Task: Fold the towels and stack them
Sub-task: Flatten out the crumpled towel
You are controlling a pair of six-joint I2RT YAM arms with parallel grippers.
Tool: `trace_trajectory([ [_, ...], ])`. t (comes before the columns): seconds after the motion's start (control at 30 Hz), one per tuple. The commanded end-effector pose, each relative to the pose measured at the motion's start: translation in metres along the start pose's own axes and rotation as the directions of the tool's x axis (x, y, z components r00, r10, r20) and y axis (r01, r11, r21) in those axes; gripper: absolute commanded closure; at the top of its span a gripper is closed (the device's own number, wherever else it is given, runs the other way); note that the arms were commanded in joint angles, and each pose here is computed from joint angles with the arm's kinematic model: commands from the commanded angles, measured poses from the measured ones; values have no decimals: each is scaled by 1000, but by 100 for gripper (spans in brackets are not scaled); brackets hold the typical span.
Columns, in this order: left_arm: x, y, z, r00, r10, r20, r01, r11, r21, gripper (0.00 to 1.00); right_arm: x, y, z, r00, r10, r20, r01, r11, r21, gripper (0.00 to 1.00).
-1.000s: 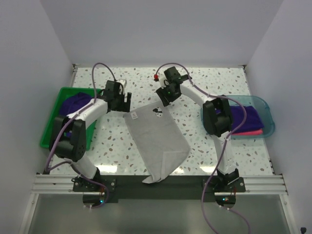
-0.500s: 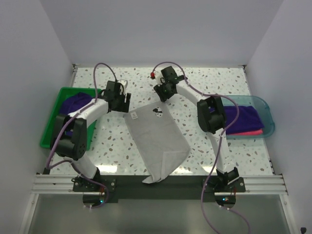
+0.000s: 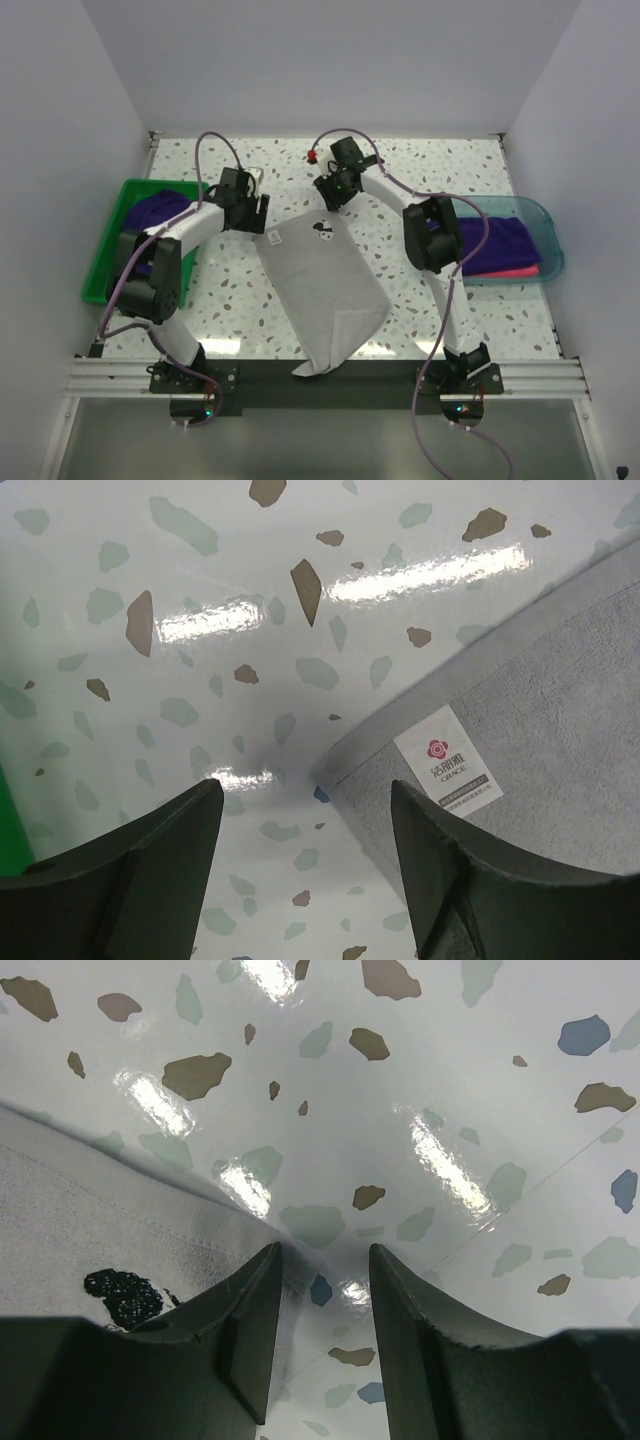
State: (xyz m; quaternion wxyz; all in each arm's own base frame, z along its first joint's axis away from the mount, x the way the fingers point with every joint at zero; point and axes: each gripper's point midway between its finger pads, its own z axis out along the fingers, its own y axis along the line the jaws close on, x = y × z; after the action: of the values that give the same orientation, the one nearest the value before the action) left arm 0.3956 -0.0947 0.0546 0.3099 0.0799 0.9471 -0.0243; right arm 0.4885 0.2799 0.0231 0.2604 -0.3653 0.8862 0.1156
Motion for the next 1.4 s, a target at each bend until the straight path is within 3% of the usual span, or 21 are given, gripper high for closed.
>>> trace_trajectory([
  [0.0, -4, -4, 1, 1000, 14, 2, -14, 1000, 18, 27, 13, 12, -2, 1000, -6, -30, 4, 999, -48, 56],
  [0.27, 3, -6, 2, 999, 23, -28, -23, 1000, 19, 27, 29, 3, 4, 996, 3, -92, -3, 1000, -3, 74],
  [0.43, 4, -11, 4, 998, 36, -44, -35, 999, 23, 27, 35, -1, 3, 994, 22, -102, -21, 1000, 10, 100],
  [0.63, 6, -14, 15, 997, 28, -72, -26, 999, 24, 28, 31, -9, -1, 996, 29, -83, -27, 999, 31, 100],
  [0.9, 9, -17, 28, 995, 6, -97, -4, 1000, 21, 50, 37, -7, 0, 995, 36, -91, -33, 999, 27, 100],
  [1.2, 42, -22, 44, 981, 22, -191, -25, 1000, -15, 55, 37, -7, -2, 995, 36, -92, -33, 999, 33, 100],
  [1.37, 58, -21, 50, 970, 10, -244, -17, 1000, -25, 76, 39, -9, -4, 995, 37, -96, -34, 999, 36, 100],
])
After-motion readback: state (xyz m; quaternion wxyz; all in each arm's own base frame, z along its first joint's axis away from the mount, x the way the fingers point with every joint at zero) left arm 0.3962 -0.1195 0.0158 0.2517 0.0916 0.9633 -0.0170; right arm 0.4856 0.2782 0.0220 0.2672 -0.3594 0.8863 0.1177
